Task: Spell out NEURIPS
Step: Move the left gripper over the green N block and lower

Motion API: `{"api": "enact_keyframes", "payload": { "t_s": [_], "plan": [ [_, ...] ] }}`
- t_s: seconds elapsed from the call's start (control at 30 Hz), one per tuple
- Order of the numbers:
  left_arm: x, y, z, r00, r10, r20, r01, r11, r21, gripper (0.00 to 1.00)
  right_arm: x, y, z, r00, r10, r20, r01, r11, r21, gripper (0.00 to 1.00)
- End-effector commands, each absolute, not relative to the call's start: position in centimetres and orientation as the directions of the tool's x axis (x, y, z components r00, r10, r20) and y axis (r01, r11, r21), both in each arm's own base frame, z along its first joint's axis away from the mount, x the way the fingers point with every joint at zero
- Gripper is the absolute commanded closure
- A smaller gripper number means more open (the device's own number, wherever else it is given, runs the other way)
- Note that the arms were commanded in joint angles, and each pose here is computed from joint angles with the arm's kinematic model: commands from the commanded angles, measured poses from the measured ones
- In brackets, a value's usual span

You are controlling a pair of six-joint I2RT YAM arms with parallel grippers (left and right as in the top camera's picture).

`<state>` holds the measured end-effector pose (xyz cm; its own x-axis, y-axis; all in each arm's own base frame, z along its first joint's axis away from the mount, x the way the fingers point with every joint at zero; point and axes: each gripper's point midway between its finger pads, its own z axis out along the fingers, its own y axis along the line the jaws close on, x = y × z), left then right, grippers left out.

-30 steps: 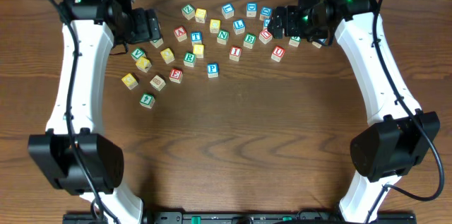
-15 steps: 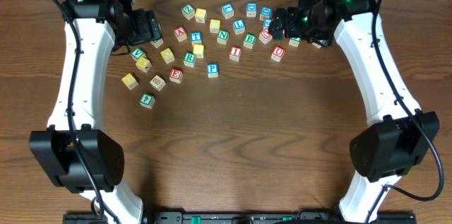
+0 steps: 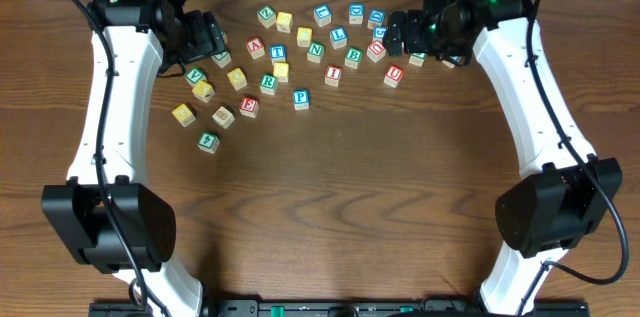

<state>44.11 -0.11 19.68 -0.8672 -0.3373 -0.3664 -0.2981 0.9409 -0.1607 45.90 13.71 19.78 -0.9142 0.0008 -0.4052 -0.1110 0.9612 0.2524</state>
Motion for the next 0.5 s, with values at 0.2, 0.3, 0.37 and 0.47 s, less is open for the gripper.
{"api": "enact_keyframes", "payload": {
  "t_s": [0.2, 0.3, 0.37, 0.47],
  "plan": [
    [44.5, -1.2, 18.1, -0.875, -0.332, -0.352, -0.303, 0.943, -0.136, 0.15, 46.1, 13.9, 19.8, -0.914, 0.01, -0.405, -0.101, 0.963, 0.251, 0.07],
    [44.6, -2.2, 17.4, -0.888, -0.312, -0.339, -0.283, 0.95, -0.132, 0.15, 46.1, 13.9, 19.8, -0.914, 0.01, -0.405, -0.101, 0.963, 0.251, 0.07],
    [44.8, -3.0, 16.8, -0.896, -0.299, -0.329, -0.271, 0.954, -0.129, 0.15, 46.1, 13.9, 19.8, -0.914, 0.01, -0.405, -0.101, 0.963, 0.251, 0.07],
    [44.8, -4.4, 15.6, -0.909, -0.285, -0.304, -0.258, 0.958, -0.126, 0.15, 46.1, 13.9, 19.8, -0.914, 0.01, -0.405, -0.101, 0.963, 0.251, 0.07]
  ]
}}
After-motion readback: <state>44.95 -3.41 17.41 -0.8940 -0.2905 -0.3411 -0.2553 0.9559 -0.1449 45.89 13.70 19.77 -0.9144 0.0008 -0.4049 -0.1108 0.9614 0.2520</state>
